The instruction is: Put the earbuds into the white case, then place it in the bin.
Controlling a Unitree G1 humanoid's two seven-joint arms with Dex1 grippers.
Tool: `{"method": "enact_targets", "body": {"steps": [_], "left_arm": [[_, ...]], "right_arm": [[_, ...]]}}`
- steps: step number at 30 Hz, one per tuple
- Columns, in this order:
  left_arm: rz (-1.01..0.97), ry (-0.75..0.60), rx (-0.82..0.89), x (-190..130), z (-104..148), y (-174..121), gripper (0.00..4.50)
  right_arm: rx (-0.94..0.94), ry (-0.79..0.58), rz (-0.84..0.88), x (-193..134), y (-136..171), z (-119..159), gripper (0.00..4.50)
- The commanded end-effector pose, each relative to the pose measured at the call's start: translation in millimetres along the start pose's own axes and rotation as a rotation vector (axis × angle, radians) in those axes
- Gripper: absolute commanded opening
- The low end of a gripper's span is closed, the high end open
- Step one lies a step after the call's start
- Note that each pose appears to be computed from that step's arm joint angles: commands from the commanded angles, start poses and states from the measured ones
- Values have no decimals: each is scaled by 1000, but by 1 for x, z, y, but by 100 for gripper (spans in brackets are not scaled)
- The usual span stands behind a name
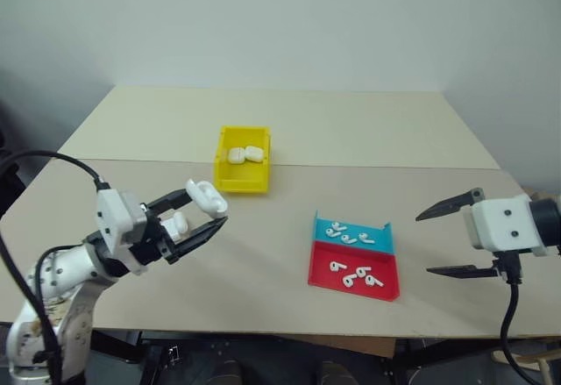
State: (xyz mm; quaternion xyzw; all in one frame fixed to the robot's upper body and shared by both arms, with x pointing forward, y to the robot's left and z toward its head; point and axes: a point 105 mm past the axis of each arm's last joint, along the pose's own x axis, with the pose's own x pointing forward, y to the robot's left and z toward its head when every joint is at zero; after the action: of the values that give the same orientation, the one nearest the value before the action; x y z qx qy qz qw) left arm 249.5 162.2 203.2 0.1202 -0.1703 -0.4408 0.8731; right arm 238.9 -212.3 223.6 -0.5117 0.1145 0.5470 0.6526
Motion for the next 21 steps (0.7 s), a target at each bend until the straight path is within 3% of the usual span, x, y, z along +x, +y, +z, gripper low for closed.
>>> {"method": "enact_targets", "body": {"steps": [1,10,19,21], "left_arm": [[-52,-62,34,5,-5,-9,272],[-109,-158,25,13,-16,-30,272],[-189,-128,23,10,-26,-46,272],[-181,-135,27,11,-27,-45,272]], "right_arm": [[-50,3,30,-4,0,16,450],[29,110,86,10,3,15,450],[104,142,110,36,1,17,450],[103,143,130,46,5,18,394]]}}
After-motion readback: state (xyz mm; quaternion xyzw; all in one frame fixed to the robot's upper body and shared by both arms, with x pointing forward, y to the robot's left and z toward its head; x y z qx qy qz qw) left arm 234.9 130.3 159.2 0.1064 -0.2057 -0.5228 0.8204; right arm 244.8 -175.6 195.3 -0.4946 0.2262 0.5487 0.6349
